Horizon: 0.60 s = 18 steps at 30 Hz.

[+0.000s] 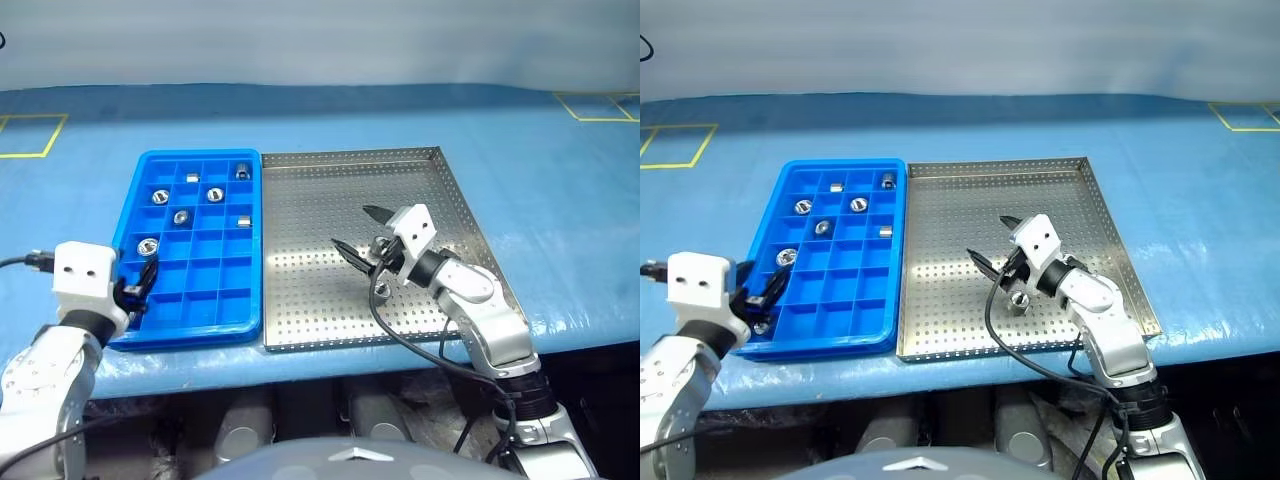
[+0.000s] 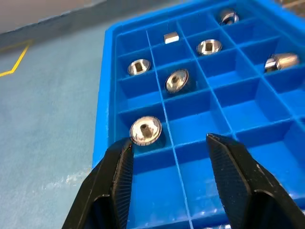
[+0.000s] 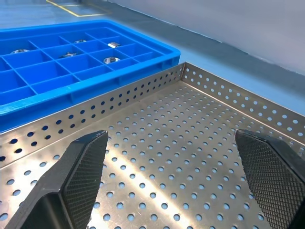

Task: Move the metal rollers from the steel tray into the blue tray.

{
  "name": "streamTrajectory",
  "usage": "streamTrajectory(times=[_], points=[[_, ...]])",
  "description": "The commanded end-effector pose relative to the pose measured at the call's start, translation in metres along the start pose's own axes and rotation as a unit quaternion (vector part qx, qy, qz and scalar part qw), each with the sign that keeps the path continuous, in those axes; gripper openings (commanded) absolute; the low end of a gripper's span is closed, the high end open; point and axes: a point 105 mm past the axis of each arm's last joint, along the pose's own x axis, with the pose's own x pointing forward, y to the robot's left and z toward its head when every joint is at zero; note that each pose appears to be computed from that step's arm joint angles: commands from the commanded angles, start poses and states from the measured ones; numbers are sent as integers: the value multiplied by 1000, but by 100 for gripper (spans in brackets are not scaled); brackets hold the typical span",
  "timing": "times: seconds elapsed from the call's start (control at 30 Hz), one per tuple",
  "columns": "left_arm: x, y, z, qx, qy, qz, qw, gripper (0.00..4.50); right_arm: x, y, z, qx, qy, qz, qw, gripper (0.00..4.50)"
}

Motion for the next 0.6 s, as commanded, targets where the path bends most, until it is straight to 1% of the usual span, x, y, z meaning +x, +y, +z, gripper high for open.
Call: streamTrajectory(times=[0.03, 0.1, 0.17, 0.27, 0.37, 0.47, 0.6], points=[[13, -66, 15, -33, -28, -167, 985, 261, -9, -10, 16, -30, -18, -23, 999, 450], [21, -94, 11, -28, -12, -233, 972, 261, -14, -13, 15, -41, -7, -32, 999, 450], [31, -114, 7, -20, 3, -274, 961, 261, -21, -19, 12, -53, 12, -51, 997, 450], [48, -139, 1, -8, 15, -321, 947, 261, -34, -40, 4, -80, 51, -117, 989, 450], [57, -159, -5, 3, 27, -362, 932, 261, -45, -56, 1, -94, 75, -170, 978, 450], [62, -176, -14, 15, 40, -400, 915, 261, -56, -66, 1, -97, 88, -207, 969, 450], [66, -194, -21, 26, 49, -436, 898, 261, -70, -71, -5, -105, 124, -235, 958, 450]])
